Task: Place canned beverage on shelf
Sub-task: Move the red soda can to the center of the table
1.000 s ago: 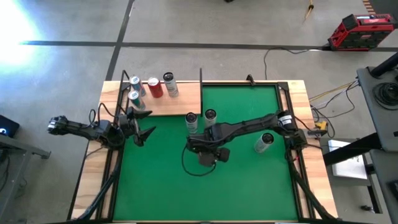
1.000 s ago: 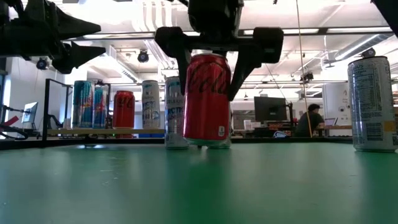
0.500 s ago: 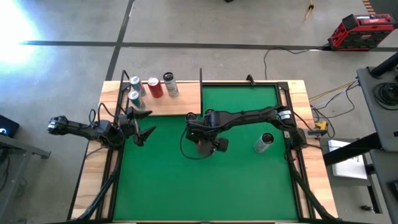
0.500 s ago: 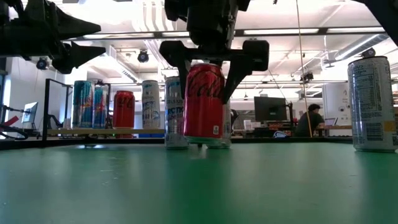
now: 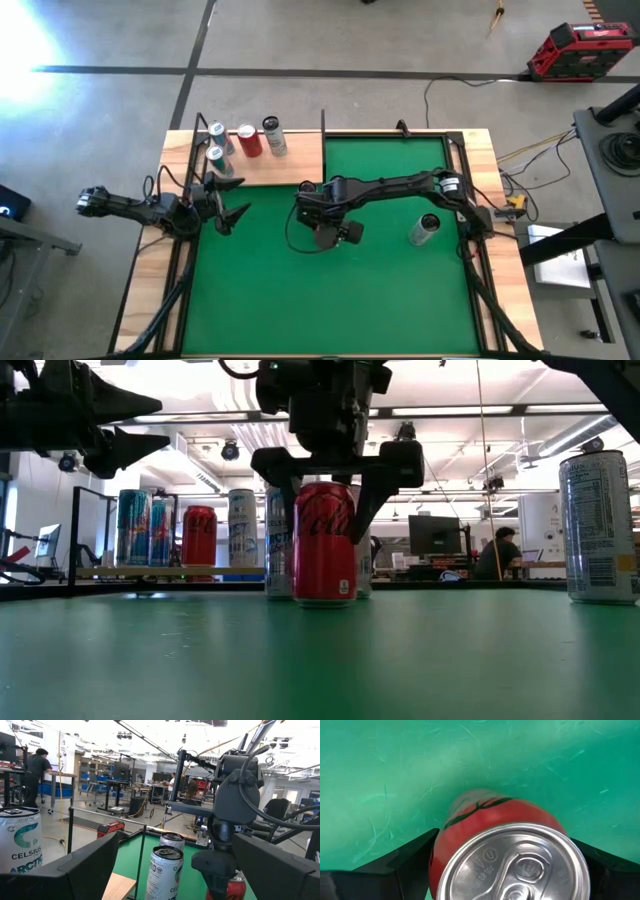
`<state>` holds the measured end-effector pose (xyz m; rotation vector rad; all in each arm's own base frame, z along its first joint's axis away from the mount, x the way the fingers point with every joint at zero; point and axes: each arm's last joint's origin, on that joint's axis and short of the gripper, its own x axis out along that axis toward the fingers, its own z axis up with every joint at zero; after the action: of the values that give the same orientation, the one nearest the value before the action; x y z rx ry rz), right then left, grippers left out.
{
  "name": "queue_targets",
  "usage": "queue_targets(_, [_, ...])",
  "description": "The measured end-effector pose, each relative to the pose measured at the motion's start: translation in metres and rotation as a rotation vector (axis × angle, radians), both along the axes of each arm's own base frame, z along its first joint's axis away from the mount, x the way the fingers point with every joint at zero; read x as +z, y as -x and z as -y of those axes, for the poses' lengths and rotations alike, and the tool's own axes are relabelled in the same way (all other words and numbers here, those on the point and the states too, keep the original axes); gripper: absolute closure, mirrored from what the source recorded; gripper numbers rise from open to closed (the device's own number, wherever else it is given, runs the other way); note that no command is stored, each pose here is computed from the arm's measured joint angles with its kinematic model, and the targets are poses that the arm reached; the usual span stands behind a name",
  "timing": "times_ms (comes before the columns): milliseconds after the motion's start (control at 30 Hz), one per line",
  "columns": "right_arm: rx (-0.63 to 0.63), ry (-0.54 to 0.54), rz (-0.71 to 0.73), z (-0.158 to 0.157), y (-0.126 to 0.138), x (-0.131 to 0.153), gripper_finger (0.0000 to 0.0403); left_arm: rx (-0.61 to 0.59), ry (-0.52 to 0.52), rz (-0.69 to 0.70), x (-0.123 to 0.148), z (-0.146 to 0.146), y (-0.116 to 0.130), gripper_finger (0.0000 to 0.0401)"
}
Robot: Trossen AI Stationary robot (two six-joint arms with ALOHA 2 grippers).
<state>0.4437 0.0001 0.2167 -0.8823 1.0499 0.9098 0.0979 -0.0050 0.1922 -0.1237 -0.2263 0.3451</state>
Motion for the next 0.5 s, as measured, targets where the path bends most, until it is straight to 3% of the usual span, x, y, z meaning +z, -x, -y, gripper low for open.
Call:
queue_targets(267, [-0.061,-0.012,-0.005,0.0001,-0.0012,0.0007,0.0072,0.000,0.000,0.000,0.0000,0.0000,0.0000,0.0026])
queue_targets(500, [-0.102,-0.018,-0.007,0.0000,-0.0025,-0.0007,0.0022,0.000,0.000,0.000,-0.0001,0.0000,0.0000,0.0026])
